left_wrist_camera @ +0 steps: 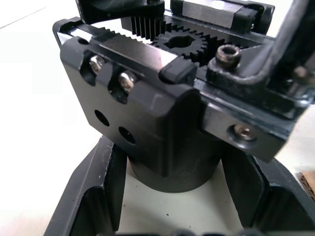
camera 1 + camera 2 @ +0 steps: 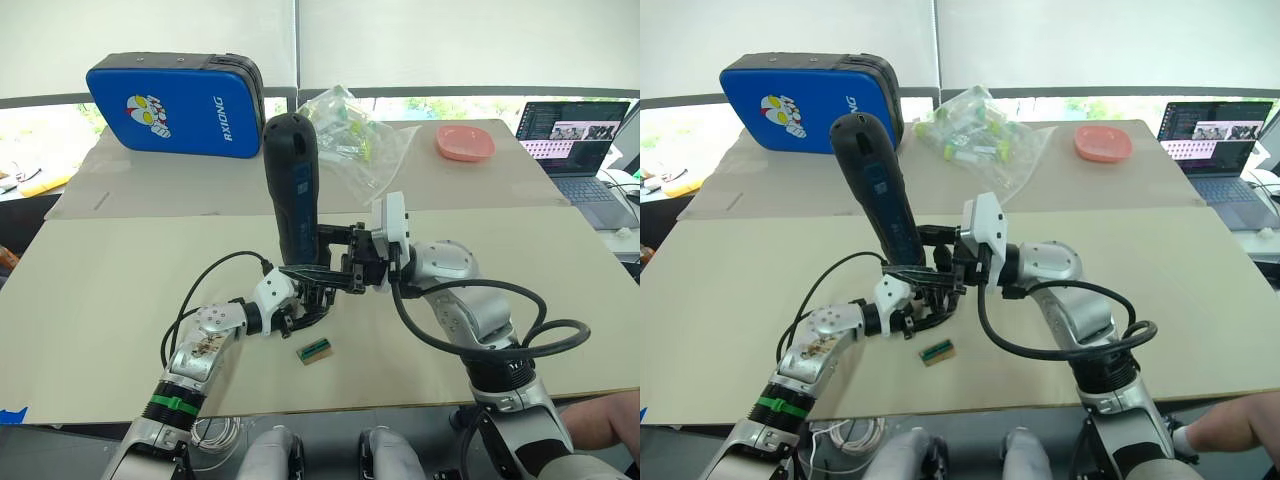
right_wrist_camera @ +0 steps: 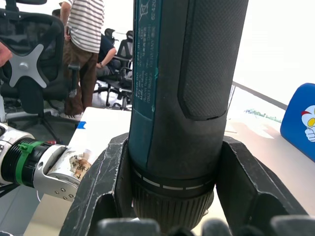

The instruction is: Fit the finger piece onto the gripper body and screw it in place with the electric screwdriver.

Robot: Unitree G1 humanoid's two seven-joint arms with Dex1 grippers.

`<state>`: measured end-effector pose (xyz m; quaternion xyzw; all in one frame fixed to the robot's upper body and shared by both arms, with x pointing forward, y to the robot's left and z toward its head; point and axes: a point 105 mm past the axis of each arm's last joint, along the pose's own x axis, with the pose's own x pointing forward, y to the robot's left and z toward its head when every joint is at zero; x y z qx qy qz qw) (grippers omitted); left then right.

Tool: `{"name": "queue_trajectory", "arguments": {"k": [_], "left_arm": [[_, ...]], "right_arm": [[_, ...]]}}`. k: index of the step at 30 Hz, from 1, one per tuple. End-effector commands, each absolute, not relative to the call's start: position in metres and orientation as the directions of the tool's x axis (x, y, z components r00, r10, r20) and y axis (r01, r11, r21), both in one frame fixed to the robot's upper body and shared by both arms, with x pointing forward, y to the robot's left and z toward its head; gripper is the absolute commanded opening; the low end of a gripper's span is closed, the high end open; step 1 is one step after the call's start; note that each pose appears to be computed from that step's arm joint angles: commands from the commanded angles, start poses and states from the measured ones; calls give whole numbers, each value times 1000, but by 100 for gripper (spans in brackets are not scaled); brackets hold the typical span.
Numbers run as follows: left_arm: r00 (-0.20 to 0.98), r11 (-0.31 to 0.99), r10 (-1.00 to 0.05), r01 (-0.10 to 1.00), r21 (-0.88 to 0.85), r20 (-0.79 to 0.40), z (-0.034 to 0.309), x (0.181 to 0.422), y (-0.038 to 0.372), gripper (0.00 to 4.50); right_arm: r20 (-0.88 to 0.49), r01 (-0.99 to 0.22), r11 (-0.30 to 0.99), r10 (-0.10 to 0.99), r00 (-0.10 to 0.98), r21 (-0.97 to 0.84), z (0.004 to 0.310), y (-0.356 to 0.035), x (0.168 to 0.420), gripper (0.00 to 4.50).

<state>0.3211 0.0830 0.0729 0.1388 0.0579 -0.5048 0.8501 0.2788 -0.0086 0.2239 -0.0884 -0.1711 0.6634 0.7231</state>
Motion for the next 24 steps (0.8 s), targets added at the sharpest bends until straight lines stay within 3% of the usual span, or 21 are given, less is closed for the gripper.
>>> {"name": "queue_trajectory", "arguments": {"k": [1, 15, 24], "left_arm": [[457, 436, -847, 889, 138, -272, 61, 315, 81, 229], [457, 437, -845, 889, 133, -277, 60, 314, 82, 229], [464, 445, -841, 886, 133, -278, 59, 314, 84, 229]], "right_arm": [[38, -948, 114, 993, 108, -298, 195, -9, 286, 197], [25, -957, 120, 993, 118, -263, 186, -5, 287, 197], [68, -945, 115, 993, 98, -307, 207, -10, 285, 197]]}}
